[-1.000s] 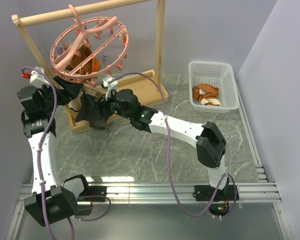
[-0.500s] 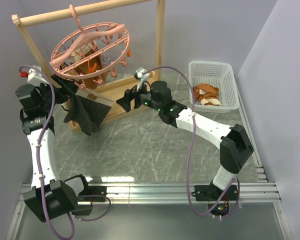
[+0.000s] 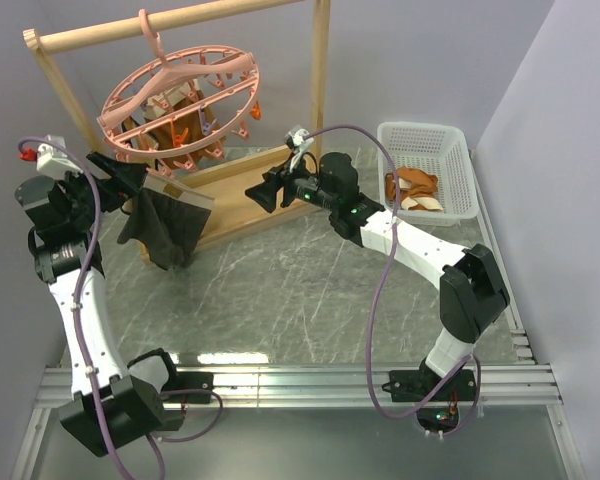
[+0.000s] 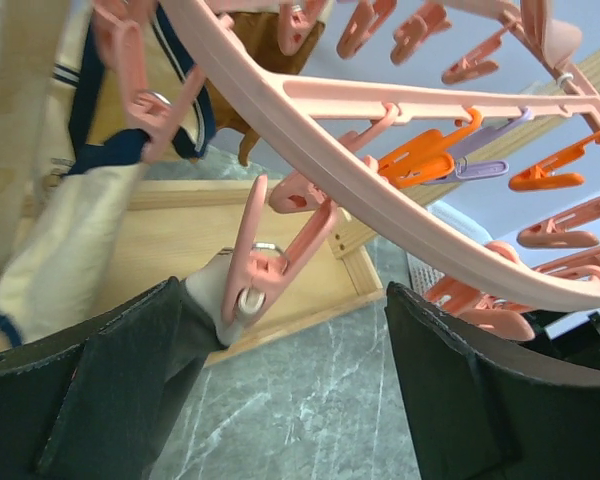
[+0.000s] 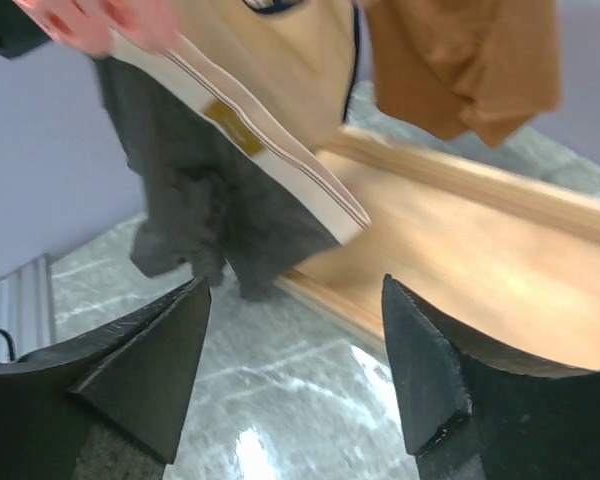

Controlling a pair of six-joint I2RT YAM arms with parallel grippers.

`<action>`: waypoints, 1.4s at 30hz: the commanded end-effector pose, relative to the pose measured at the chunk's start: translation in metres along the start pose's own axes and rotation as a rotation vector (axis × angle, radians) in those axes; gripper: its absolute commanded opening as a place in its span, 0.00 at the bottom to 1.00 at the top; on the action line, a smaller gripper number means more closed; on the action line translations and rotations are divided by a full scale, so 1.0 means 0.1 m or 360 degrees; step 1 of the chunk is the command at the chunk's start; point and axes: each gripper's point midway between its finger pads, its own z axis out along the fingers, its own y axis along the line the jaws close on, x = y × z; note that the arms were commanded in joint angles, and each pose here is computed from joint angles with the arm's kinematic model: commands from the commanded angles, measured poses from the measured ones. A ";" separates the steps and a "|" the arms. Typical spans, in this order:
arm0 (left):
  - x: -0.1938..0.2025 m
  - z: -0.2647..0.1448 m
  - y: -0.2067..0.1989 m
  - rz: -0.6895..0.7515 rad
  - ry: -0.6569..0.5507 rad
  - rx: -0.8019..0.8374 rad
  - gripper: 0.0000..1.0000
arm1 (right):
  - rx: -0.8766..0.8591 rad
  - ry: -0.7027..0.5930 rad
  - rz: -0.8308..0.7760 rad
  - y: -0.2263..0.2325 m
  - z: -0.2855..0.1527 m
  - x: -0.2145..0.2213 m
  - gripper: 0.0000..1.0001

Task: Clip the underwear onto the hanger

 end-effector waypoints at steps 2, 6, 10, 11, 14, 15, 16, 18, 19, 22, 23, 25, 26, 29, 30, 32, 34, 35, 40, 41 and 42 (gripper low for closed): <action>-0.32 -0.28 -0.17 0.0119 -0.0202 -0.0070 0.88 | -0.0197 -0.0206 -0.0060 0.26 0.01 -0.42 0.73; -0.39 -0.42 -0.17 0.0085 -0.0254 -0.0137 0.88 | -0.0273 -0.0269 -0.0118 0.42 0.05 -0.53 0.66; -0.39 -0.48 -0.36 0.0081 -0.0214 -0.0006 0.87 | -0.0346 -0.0341 -0.0240 0.65 0.15 -0.60 0.64; -0.36 -0.49 -0.42 0.0070 -0.0191 0.0051 0.85 | -0.0359 -0.0366 -0.0262 0.70 0.17 -0.65 0.64; -0.24 -0.54 -0.69 0.0073 -0.0084 0.0289 0.83 | -0.0387 -0.0431 -0.0329 0.82 0.26 -0.74 0.64; -0.19 -0.56 -0.77 0.0083 -0.0033 0.0372 0.82 | -0.0384 -0.0459 -0.0337 0.84 0.31 -0.80 0.64; -0.16 -0.57 -0.80 0.0073 -0.0003 0.0401 0.82 | -0.0381 -0.0442 -0.0330 0.82 0.35 -0.75 0.65; -0.10 -0.58 -0.84 0.0073 0.0047 0.0467 0.81 | -0.0370 -0.0455 -0.0337 0.81 0.44 -0.80 0.67; -0.05 -0.61 -0.90 0.0079 0.0091 0.0526 0.81 | -0.0370 -0.0461 -0.0345 0.81 0.47 -0.82 0.68; 0.00 -0.65 -0.96 0.0112 0.0122 0.0614 0.80 | -0.0373 -0.0478 -0.0376 0.82 0.57 -0.85 0.69; 0.04 -0.66 -0.97 0.0124 0.0140 0.0638 0.79 | -0.0376 -0.0493 -0.0389 0.84 0.59 -0.88 0.69; 0.08 -0.68 -0.97 0.0139 0.0155 0.0653 0.79 | -0.0372 -0.0501 -0.0407 0.84 0.64 -0.88 0.70; 0.11 -0.69 -0.97 0.0145 0.0171 0.0667 0.78 | -0.0370 -0.0521 -0.0413 0.85 0.65 -0.94 0.70; 0.14 -0.70 -0.95 0.0161 0.0188 0.0663 0.77 | -0.0363 -0.0539 -0.0430 0.83 0.69 -0.99 0.68; 0.13 -0.69 -0.96 0.0173 0.0187 0.0666 0.76 | -0.0370 -0.0536 -0.0430 0.84 0.71 -0.98 0.67; 0.14 -0.69 -0.94 0.0193 0.0191 0.0664 0.75 | -0.0394 -0.0555 -0.0446 0.87 0.70 -1.04 0.64; 0.13 -0.68 -0.94 0.0209 0.0183 0.0672 0.74 | -0.0415 -0.0553 -0.0455 0.90 0.71 -1.03 0.61; 0.13 -0.68 -0.96 0.0208 0.0185 0.0680 0.73 | -0.0422 -0.0560 -0.0465 0.92 0.71 -1.04 0.56; 0.09 -0.61 -1.00 0.0272 0.0128 0.0665 0.68 | -0.0431 -0.0562 -0.0514 1.00 0.69 -1.03 0.38; 0.13 -0.60 -1.06 0.0297 0.0133 0.0690 0.66 | -0.0435 -0.0559 -0.0510 1.05 0.68 -1.02 0.32; 0.14 -0.59 -1.09 0.0312 0.0125 0.0697 0.65 | -0.0438 -0.0559 -0.0508 1.07 0.68 -1.01 0.30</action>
